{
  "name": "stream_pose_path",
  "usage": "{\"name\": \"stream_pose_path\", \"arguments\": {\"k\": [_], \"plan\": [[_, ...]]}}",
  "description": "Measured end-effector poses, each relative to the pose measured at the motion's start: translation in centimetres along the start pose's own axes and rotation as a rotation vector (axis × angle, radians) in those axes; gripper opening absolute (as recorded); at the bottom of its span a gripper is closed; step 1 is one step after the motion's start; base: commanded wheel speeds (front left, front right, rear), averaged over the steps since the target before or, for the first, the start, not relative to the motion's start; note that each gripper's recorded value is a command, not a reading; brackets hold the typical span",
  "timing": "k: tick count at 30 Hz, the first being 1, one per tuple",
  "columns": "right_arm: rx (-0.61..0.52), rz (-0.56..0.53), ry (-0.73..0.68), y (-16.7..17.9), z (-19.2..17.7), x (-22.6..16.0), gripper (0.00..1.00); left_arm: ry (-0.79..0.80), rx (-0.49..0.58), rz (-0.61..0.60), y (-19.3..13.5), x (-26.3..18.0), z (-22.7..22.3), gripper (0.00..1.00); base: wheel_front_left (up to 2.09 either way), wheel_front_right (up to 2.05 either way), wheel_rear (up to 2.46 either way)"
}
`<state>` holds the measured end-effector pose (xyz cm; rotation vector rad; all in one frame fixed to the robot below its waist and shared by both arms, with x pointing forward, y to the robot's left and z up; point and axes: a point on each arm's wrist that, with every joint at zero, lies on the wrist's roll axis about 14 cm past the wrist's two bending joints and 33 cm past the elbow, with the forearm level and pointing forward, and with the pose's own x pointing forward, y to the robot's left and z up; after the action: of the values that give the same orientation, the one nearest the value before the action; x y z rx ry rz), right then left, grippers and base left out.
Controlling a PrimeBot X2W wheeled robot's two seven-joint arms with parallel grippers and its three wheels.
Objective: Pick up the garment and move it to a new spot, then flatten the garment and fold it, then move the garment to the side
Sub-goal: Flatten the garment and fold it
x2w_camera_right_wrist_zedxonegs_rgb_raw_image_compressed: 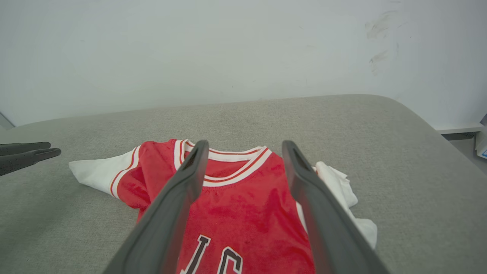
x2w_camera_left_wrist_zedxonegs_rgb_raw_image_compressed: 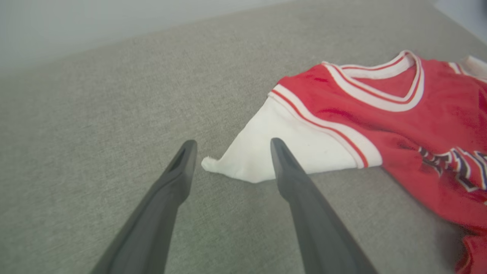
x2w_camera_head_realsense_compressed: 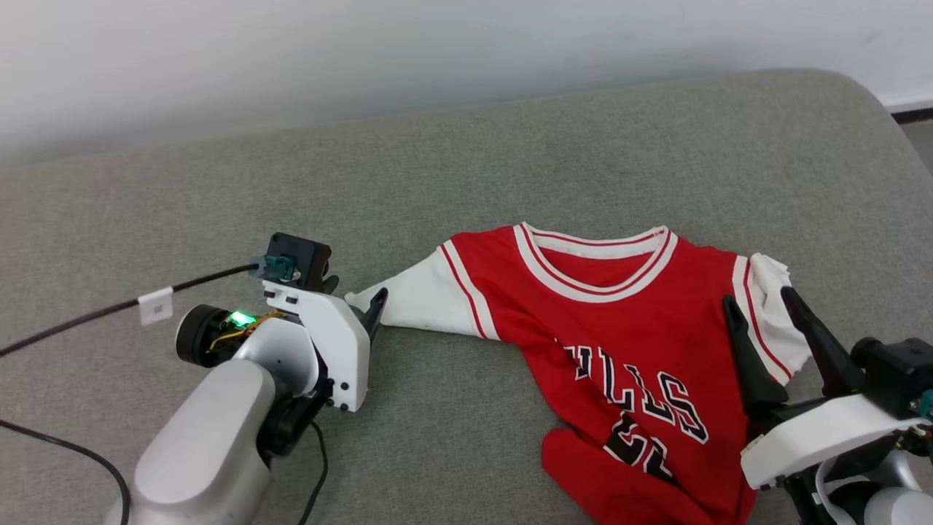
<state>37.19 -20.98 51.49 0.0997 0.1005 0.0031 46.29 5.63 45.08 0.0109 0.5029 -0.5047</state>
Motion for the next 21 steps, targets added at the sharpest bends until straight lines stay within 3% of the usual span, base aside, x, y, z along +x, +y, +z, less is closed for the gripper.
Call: {"name": "stream_pose_path", "arguments": {"k": [6,13,14,15,16,17,18,21], "plan": [[0.007,-0.03,0.034,-1.0,-1.5,0.7,1.0,0.313,0.025,-0.043,0.4,2.6,-5.6,1.0,0.0,0.0,0.0],[0.034,-0.063,0.075,-1.9,-3.2,0.9,1.0,0.506,0.061,-0.104,-0.1,4.3,-7.5,1.0,0.0,0.0,0.0],[0.034,-0.065,0.076,-2.0,-3.3,0.9,1.0,0.531,0.066,-0.112,-0.2,4.4,-7.6,0.84,0.0,0.0,0.0],[0.034,-0.068,0.078,-2.0,-3.3,0.9,1.0,0.552,0.058,-0.119,-0.3,4.4,-7.7,0.49,0.0,0.0,0.0],[0.035,-0.07,0.078,-2.1,-3.4,0.9,1.0,0.56,0.055,-0.124,-0.4,4.3,-7.7,0.35,0.0,0.0,0.0],[0.035,-0.072,0.076,-2.2,-3.4,0.9,1.0,0.56,0.058,-0.125,-0.4,4.3,-7.7,0.06,0.0,0.0,0.0],[0.036,-0.072,0.077,-2.2,-3.4,0.9,1.0,0.558,0.058,-0.125,-0.4,4.3,-7.6,0.0,0.0,0.0,0.0],[0.042,-0.073,0.077,-2.2,-3.5,1.0,1.0,0.517,0.058,-0.126,-0.8,4.1,-7.5,0.0,0.0,0.0,0.0]]}}
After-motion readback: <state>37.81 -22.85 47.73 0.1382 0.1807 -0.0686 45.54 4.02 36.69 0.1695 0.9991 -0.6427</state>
